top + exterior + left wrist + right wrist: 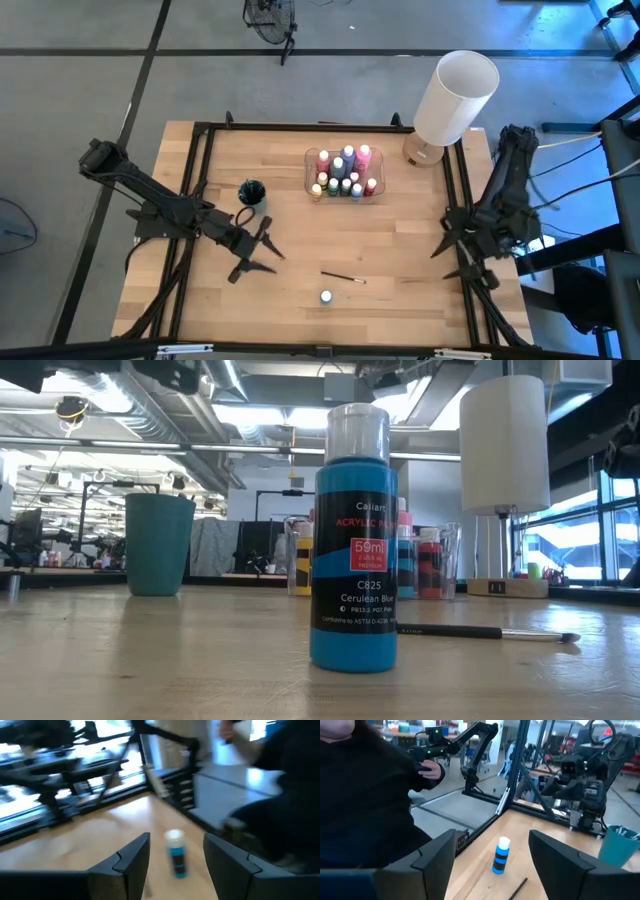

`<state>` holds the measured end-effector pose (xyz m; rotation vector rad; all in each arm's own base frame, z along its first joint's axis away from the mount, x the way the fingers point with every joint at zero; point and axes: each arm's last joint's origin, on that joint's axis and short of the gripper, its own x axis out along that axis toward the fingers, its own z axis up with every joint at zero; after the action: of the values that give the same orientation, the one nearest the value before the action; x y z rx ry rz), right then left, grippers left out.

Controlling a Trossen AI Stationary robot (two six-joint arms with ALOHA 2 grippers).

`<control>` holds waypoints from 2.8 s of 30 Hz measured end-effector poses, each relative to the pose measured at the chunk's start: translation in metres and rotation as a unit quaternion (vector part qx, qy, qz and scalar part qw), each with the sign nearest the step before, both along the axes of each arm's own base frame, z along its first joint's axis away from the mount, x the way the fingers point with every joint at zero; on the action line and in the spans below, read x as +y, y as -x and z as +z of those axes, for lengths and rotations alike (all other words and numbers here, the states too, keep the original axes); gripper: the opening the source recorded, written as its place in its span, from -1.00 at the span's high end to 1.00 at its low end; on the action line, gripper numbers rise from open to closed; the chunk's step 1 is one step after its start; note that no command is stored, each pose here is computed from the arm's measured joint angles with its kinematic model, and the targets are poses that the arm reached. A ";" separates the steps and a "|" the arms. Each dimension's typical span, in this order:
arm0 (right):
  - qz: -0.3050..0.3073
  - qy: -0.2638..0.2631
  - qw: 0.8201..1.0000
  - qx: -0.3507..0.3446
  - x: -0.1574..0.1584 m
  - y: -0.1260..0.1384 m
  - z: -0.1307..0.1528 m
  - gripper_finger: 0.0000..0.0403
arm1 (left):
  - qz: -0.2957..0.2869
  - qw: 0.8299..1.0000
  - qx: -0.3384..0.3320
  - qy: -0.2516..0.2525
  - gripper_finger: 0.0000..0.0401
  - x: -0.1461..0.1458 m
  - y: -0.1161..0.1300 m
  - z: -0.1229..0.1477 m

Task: Pick & Place Paint Supplies
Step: Put the blue paint bottle into the transparent bin

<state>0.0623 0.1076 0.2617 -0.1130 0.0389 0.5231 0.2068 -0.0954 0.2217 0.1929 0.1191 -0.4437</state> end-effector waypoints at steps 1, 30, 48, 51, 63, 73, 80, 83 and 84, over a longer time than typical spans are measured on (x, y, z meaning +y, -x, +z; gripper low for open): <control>0.000 -0.005 1.000 -0.007 0.002 -0.001 -0.010 -0.25 | -0.019 1.000 0.002 0.003 0.10 -0.001 0.000 0.000; 0.052 0.059 0.997 -0.028 0.011 -0.002 -0.045 -0.25 | 0.248 0.953 0.048 0.166 0.10 0.046 -0.023 0.016; 0.052 0.065 0.996 -0.008 0.011 -0.002 -0.049 -0.25 | 0.141 0.979 0.081 0.122 0.10 0.022 -0.077 0.038; 0.052 0.072 0.996 -0.005 0.011 -0.002 -0.051 -0.25 | 0.124 0.979 0.146 0.065 0.10 0.010 -0.085 0.043; 0.049 0.058 0.997 0.013 0.010 -0.002 -0.056 -0.25 | 0.038 0.978 0.173 -0.108 0.10 -0.026 -0.095 0.014; 0.049 0.056 0.997 0.012 0.010 -0.002 -0.056 -0.25 | 0.040 0.978 0.187 -0.080 0.10 -0.035 -0.098 0.004; 0.048 0.057 0.997 0.012 0.010 -0.002 -0.056 -0.25 | 0.031 0.985 0.145 -0.091 0.10 -0.036 -0.101 0.011; 0.048 0.059 0.997 0.011 0.010 -0.002 -0.056 -0.25 | 0.032 0.985 0.144 -0.091 0.10 -0.035 -0.102 0.011; 0.048 0.060 0.997 0.011 0.010 -0.002 -0.056 -0.25 | 0.032 0.985 0.143 -0.091 0.10 -0.035 -0.102 0.011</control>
<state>0.0641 0.1177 0.2055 -0.2265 0.0869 0.6183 0.3088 -0.1303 0.2326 0.3037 0.4486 -0.3934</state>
